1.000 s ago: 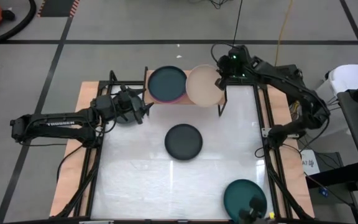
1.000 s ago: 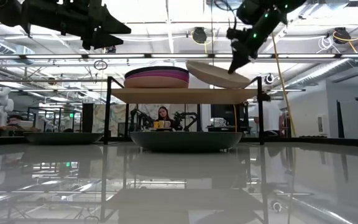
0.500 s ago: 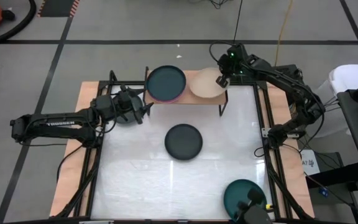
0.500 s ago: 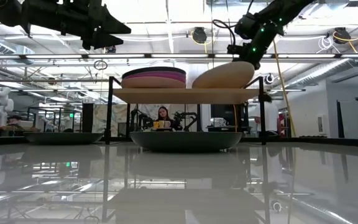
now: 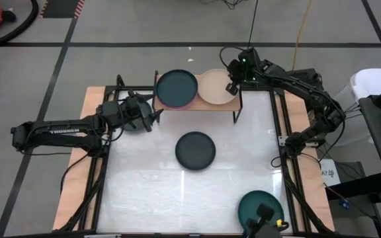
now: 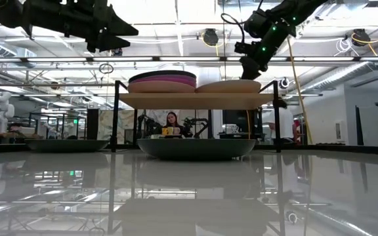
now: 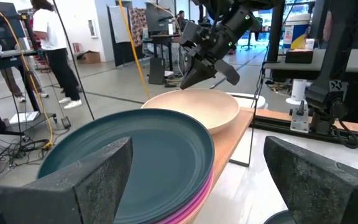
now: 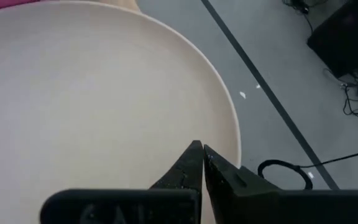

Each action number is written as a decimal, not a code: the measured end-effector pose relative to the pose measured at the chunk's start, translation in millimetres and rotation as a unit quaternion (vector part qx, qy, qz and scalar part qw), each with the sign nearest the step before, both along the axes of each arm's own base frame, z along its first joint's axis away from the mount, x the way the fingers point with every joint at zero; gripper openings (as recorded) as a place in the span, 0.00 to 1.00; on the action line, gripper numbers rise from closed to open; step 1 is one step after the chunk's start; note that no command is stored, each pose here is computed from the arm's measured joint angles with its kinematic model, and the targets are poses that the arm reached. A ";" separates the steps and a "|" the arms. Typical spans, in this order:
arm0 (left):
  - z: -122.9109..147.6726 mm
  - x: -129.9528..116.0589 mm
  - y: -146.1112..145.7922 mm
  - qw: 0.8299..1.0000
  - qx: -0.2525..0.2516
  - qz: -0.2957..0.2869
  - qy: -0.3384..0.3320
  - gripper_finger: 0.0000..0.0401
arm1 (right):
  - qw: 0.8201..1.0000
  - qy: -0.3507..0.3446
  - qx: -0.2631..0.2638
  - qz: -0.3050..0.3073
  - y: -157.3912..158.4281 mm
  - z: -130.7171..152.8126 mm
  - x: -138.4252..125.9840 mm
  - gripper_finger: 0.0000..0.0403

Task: Place and stack plates onto a shelf
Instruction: Stack the top black plate on top of the gray plate on the shelf, then stack the green plate on top of the black plate on the shelf

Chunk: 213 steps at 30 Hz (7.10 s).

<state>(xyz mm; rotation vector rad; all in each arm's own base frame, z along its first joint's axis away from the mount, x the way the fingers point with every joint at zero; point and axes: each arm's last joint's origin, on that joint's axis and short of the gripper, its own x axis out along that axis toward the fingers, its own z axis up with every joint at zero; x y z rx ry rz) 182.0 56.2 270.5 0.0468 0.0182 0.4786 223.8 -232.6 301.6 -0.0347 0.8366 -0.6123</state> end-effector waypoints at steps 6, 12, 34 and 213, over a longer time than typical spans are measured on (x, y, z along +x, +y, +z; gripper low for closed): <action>0.0 0.0 0.1 1.000 0.000 0.000 0.000 0.90 | 1.000 0.003 0.000 0.012 9.3 3.9 1.7 0.02; 0.0 0.0 0.1 1.000 0.000 0.000 0.000 0.90 | 0.998 -0.066 -0.020 0.004 40.2 42.8 -14.1 0.06; 2.6 -0.2 -0.1 0.999 -0.031 0.000 -0.030 0.90 | 0.870 -0.424 -0.002 0.251 174.8 -72.7 -68.0 0.05; 117.6 237.4 54.9 0.959 0.040 -0.031 0.277 0.56 | 0.869 -0.445 -0.076 0.204 185.3 -69.5 -108.9 0.05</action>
